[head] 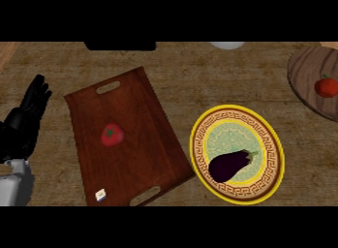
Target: Pick the bell pepper from the plate and place it in the bowl
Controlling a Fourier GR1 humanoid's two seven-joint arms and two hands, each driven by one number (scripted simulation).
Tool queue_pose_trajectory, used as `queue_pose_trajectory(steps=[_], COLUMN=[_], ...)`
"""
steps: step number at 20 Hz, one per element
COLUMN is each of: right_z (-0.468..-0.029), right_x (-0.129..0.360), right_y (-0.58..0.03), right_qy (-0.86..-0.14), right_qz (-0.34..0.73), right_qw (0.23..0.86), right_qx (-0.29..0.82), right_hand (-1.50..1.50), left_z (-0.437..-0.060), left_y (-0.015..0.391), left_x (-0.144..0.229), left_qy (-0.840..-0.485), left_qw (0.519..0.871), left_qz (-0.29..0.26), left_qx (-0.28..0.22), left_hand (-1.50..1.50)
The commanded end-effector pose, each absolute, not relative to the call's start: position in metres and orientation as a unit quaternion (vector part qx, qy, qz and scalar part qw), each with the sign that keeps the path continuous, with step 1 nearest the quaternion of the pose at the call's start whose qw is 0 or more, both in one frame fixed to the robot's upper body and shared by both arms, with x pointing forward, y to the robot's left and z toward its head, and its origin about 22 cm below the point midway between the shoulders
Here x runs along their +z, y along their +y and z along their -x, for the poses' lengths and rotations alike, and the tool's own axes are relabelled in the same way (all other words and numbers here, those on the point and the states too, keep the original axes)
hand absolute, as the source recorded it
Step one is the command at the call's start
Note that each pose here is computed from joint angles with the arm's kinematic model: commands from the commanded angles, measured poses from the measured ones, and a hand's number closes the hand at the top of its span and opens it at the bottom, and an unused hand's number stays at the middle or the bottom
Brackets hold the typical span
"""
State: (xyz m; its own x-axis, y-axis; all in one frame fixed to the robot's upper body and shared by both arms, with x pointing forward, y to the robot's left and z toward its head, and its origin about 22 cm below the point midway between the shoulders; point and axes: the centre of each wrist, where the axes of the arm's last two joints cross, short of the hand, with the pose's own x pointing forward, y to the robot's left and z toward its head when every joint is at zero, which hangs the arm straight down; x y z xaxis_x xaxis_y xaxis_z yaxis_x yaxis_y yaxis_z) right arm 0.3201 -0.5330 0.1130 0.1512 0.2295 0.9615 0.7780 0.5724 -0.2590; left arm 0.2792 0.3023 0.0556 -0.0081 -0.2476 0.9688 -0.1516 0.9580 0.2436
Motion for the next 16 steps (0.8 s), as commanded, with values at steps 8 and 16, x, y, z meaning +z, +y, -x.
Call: queue_pose_trajectory(steps=[8,16], right_z=[-0.189,-0.160], right_x=[0.078,0.060], right_y=[-0.608,-0.611], right_qy=[-0.642,-0.690], right_qz=[0.354,0.307], right_qw=[0.633,0.613], right_qx=[-0.249,-0.234], right_hand=[-1.50,-1.50], left_z=[-0.274,-0.283], left_y=[0.313,0.282], left_x=[0.068,0.046], left_qy=[-0.705,-0.700], left_qw=[0.694,0.698], left_qz=[-0.147,-0.148], left_qx=[-0.025,-0.025], left_hand=[0.00,0.00])
